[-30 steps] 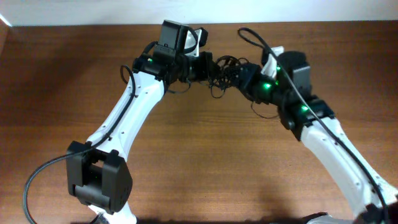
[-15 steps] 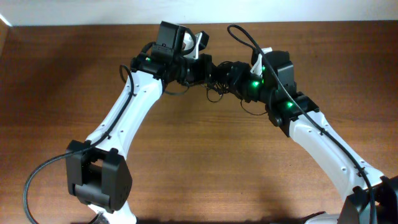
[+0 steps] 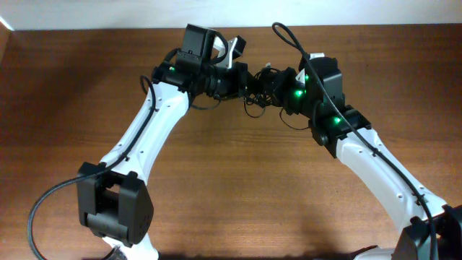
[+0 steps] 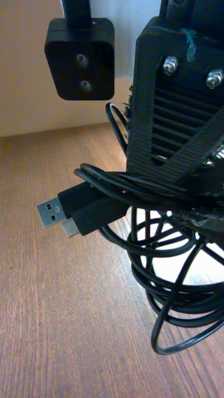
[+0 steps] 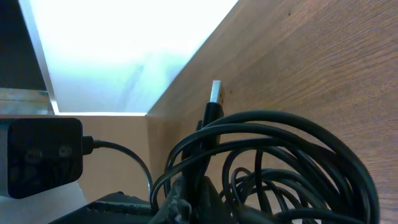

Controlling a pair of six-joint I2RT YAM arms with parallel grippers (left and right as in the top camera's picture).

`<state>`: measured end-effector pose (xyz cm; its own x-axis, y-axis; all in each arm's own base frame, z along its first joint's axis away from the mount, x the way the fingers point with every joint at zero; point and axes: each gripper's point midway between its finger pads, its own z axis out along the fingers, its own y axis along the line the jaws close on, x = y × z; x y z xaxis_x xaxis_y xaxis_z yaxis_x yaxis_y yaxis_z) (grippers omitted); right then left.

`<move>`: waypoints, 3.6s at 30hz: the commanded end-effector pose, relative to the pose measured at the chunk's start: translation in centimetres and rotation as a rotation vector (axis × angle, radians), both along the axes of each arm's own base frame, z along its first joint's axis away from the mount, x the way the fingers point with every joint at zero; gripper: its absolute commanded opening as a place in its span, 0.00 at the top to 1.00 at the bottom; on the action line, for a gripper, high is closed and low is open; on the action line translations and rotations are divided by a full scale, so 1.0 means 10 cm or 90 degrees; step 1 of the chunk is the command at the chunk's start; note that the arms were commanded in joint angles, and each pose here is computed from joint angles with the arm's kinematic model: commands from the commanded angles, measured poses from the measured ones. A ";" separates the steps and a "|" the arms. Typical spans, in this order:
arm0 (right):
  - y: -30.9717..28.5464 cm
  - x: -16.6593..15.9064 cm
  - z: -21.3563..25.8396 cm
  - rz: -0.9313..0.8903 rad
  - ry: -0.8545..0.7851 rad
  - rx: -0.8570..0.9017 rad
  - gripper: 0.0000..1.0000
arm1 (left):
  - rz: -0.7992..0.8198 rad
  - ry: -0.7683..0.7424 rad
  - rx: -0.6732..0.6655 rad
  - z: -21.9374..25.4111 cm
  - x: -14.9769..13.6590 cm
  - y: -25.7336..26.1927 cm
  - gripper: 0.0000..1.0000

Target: Untangle cables

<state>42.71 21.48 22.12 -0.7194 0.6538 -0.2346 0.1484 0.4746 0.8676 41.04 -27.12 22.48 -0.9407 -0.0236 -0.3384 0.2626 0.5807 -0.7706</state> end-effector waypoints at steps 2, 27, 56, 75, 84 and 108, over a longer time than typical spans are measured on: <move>0.06 -0.11 -0.11 0.062 -0.009 -0.040 0.96 | 0.066 -0.056 0.056 0.01 0.23 0.17 1.00; -0.19 -1.01 0.06 0.228 0.005 -0.204 0.60 | -0.026 -0.130 -0.053 0.42 0.19 0.39 1.00; -0.16 -0.37 0.05 0.228 -0.141 -0.289 0.36 | -0.228 -0.142 -0.141 0.67 -0.47 0.18 1.00; -2.04 -0.55 -0.58 -0.033 0.186 -0.325 0.91 | -0.078 -0.168 -0.174 0.89 0.02 1.21 1.00; -0.92 -0.57 0.04 0.271 -0.057 -0.158 0.30 | -0.110 -0.151 -0.109 0.73 -0.06 0.74 1.00; 0.29 -0.39 -0.70 0.205 0.193 -0.010 0.27 | 0.017 -0.080 -0.082 0.75 0.20 0.37 1.00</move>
<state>38.17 23.50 15.84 -0.9244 0.3808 -0.0230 0.2167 0.5738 0.7898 43.55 -23.29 27.57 -0.9108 -0.0938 -0.4020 0.3054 0.5019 -0.8092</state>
